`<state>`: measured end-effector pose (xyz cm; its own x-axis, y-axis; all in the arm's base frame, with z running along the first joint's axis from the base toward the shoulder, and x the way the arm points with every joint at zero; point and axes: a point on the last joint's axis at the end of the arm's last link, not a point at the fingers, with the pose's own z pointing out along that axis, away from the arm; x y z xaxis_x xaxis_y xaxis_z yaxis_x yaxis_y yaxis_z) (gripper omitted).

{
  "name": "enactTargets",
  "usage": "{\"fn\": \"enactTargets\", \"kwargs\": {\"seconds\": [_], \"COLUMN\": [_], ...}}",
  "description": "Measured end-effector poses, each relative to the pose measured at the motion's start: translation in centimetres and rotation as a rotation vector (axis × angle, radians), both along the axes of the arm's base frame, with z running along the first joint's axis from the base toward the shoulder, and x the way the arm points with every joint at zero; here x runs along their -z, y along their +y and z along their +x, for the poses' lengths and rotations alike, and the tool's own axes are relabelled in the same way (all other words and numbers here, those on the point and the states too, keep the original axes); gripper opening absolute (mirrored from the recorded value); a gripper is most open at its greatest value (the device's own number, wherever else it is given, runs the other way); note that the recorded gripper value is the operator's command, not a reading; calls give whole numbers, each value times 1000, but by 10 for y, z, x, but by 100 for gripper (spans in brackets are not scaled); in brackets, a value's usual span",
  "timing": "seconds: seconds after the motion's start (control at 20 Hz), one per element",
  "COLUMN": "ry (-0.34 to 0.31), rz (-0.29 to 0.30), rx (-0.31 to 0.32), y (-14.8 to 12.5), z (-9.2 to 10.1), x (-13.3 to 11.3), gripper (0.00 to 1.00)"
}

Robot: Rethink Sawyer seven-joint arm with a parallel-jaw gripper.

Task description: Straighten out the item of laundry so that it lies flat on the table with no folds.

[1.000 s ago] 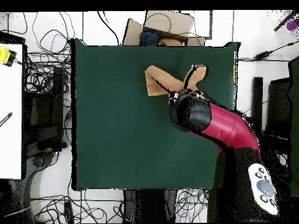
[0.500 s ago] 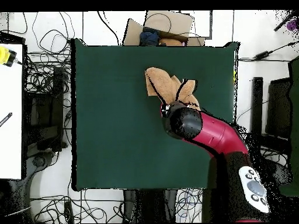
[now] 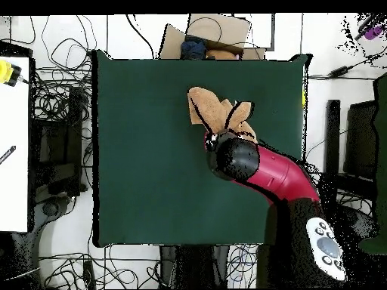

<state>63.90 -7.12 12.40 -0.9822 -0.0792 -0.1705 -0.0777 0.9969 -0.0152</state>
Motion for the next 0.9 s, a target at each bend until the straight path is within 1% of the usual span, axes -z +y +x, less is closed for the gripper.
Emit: {"fn": "enactTargets", "kwargs": {"seconds": [0.05, 0.2, 0.3, 0.4, 0.45, 0.5, 0.65, 0.8, 0.9], "ry": [4, 13, 26, 34, 39, 45, 47, 41, 31], "rz": [2, -13, -39, -46, -45, -37, -26, -25, -30], "rx": [-8, -23, -30, -19, 0, 37, 104, 163, 203], "y": [9, 24, 47, 64, 80, 104, 131, 138, 135], "z": [-3, -9, -21, -32, -42, -60, -89, -109, -119], "x": [-2, -5, -12, -17, -22, -27, -27, -17, -8], "gripper": [0, 0, 0, 0, 0, 0, 0, 0, 0]}}
